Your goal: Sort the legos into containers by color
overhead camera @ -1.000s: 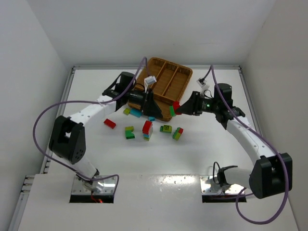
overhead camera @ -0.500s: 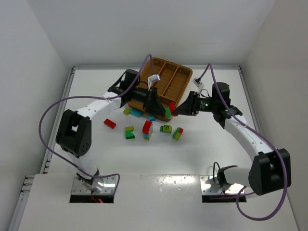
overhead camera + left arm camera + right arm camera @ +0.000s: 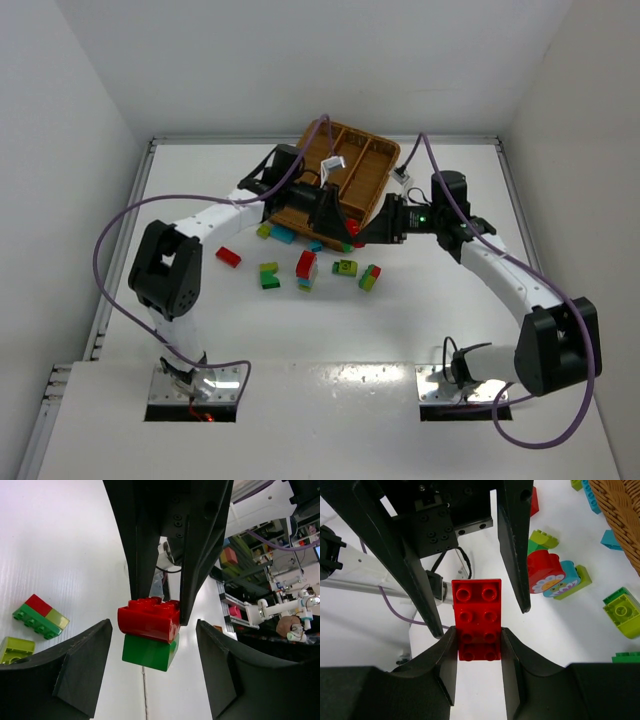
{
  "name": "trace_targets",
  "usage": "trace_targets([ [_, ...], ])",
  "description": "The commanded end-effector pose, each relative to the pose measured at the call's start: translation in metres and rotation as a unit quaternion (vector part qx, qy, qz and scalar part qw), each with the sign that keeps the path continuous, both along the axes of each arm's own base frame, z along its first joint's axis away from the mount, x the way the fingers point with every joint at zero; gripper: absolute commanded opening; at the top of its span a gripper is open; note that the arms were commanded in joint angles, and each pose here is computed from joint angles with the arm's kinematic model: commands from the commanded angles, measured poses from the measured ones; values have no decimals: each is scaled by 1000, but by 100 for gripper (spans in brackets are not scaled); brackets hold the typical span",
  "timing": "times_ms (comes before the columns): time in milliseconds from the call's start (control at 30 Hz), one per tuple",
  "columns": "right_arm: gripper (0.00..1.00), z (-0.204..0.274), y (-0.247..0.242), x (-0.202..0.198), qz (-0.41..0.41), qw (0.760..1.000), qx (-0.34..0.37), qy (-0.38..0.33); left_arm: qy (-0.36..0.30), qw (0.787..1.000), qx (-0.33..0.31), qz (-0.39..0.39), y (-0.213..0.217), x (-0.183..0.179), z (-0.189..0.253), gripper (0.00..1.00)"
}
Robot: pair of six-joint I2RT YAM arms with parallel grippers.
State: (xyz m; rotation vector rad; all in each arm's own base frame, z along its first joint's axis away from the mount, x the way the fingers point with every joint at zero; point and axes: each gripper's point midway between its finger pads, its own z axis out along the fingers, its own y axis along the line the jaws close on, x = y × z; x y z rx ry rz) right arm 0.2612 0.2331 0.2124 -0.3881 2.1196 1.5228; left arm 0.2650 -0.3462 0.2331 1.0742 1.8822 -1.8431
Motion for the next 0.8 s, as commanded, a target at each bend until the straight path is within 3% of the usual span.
trace_targets([
  [0, 17, 19, 3, 4, 15, 999, 12, -46, -34, 999, -30, -14, 6, -1, 17, 74],
  [67, 17, 22, 3, 3, 15, 999, 13, -50, -33, 999, -31, -4, 16, 7, 14, 72],
  [267, 17, 17, 1, 6, 9, 999, 12, -41, -39, 998, -42, -8, 25, 6, 21, 52],
  [500, 17, 16, 4, 8, 9, 999, 13, -41, -47, 998, -45, -9, 25, 5, 24, 49],
  [633, 17, 15, 5, 9, 8, 999, 14, -37, -47, 998, -45, -9, 25, 5, 24, 78],
  [767, 17, 16, 5, 10, 8, 999, 15, -41, -38, 998, -46, -22, 23, 0, 18, 79],
])
